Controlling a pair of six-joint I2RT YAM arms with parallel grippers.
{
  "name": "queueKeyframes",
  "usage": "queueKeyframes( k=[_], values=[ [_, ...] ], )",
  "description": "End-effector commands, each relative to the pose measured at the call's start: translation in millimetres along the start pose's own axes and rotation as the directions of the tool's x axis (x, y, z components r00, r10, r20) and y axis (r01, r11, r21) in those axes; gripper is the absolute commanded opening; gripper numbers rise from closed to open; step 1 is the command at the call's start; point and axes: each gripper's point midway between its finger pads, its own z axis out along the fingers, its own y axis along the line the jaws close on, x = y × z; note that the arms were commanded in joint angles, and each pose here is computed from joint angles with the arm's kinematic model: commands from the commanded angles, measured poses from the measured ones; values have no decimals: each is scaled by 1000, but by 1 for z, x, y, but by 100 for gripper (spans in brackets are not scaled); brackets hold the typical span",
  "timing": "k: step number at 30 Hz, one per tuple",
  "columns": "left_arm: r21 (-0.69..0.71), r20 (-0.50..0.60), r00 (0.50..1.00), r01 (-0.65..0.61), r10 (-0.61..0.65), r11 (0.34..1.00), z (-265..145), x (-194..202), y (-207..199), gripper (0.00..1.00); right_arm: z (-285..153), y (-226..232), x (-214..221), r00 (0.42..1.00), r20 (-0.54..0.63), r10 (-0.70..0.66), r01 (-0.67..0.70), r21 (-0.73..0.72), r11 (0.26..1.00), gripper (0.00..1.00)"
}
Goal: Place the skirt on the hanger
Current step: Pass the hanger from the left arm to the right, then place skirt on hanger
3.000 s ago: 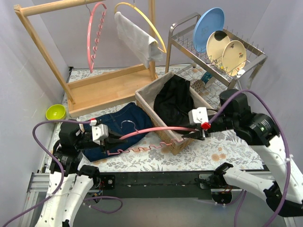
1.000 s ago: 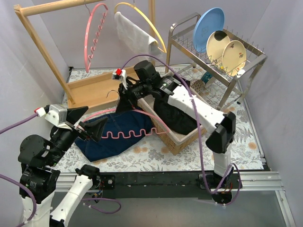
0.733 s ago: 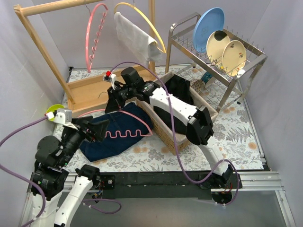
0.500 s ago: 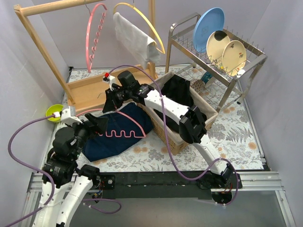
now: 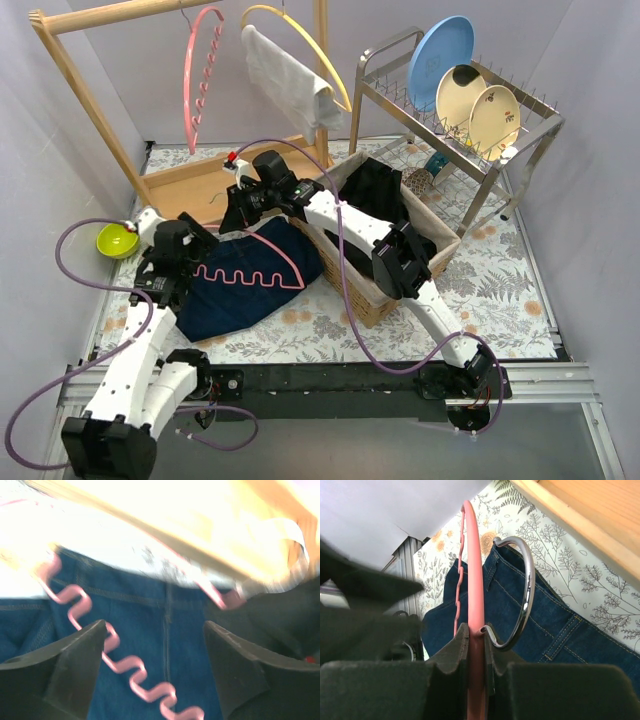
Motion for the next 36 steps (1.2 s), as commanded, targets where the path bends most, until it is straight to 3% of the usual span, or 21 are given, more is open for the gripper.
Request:
queueKeyframes(
  k=[1,7,21,32,36],
  values=[
    [-35,67,984,169,-166,985,32,-26,37,74,-1,14,-10,999,35,-21,24,-72,997,1],
    [-16,-8,974,226,-226,974,60,-16,40,71,8,6,0,1000,12,-15,16,-82,996,1],
    [-108,0,977,212,-213,971,75,-6,62,71,25,0,22,1000,-21,-1,-1,-94,996,1],
    [-146,-17,979,200,-205,969,82,7,73,55,27,-1,13,1000,3,-14,14,-99,995,1],
    [-178,1,979,201,-204,963,81,8,81,56,29,-6,7,1000,22,-6,8,-93,996,1]
  ],
)
